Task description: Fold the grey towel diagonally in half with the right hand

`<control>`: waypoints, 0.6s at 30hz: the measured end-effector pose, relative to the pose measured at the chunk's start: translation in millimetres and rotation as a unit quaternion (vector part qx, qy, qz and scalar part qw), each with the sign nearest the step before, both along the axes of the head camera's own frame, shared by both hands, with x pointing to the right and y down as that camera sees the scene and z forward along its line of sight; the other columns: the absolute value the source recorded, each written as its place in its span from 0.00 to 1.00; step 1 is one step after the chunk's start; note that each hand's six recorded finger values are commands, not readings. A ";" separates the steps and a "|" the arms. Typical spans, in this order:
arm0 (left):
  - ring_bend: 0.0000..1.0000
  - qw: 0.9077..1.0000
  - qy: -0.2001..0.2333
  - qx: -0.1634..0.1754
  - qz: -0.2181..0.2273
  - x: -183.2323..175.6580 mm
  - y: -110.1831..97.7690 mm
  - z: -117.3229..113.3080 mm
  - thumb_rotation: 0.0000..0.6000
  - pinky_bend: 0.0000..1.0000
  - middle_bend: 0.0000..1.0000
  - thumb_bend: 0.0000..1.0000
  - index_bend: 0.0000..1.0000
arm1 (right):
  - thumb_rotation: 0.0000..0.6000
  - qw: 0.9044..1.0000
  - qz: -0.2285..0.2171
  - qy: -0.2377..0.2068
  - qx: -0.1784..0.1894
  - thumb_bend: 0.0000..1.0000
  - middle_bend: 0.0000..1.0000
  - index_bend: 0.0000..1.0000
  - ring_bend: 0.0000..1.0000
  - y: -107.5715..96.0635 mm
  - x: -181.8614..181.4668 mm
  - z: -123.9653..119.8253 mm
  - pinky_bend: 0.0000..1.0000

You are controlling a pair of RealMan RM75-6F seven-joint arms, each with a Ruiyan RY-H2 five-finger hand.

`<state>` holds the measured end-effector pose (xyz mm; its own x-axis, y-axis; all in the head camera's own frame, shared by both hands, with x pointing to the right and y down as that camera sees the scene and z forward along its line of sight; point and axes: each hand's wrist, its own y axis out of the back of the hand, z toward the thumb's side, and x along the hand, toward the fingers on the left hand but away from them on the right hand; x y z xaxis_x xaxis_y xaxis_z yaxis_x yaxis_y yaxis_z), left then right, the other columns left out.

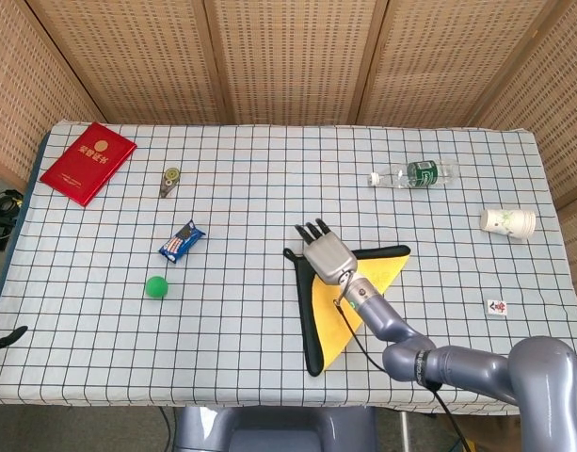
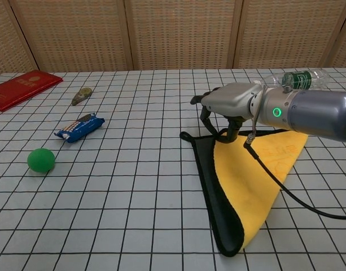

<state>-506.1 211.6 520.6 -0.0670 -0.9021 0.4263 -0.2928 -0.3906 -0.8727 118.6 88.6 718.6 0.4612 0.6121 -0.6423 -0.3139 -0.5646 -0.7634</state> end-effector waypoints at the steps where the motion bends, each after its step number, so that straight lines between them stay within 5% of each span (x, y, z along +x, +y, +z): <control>1: 0.00 1.000 0.000 0.000 0.000 0.0 0.0 0.1 1.00 0.00 0.00 0.00 0.00 | 1.00 1.000 0.001 0.001 0.000 0.67 0.08 0.67 0.00 0.0 -1.0 0.8 0.00; 18: 0.00 1.000 0.002 -0.001 -0.002 -1.5 -0.8 0.1 1.00 0.00 0.00 0.00 0.00 | 1.00 0.999 -0.012 0.015 0.025 0.66 0.08 0.67 0.00 -2.7 -22.8 5.9 0.00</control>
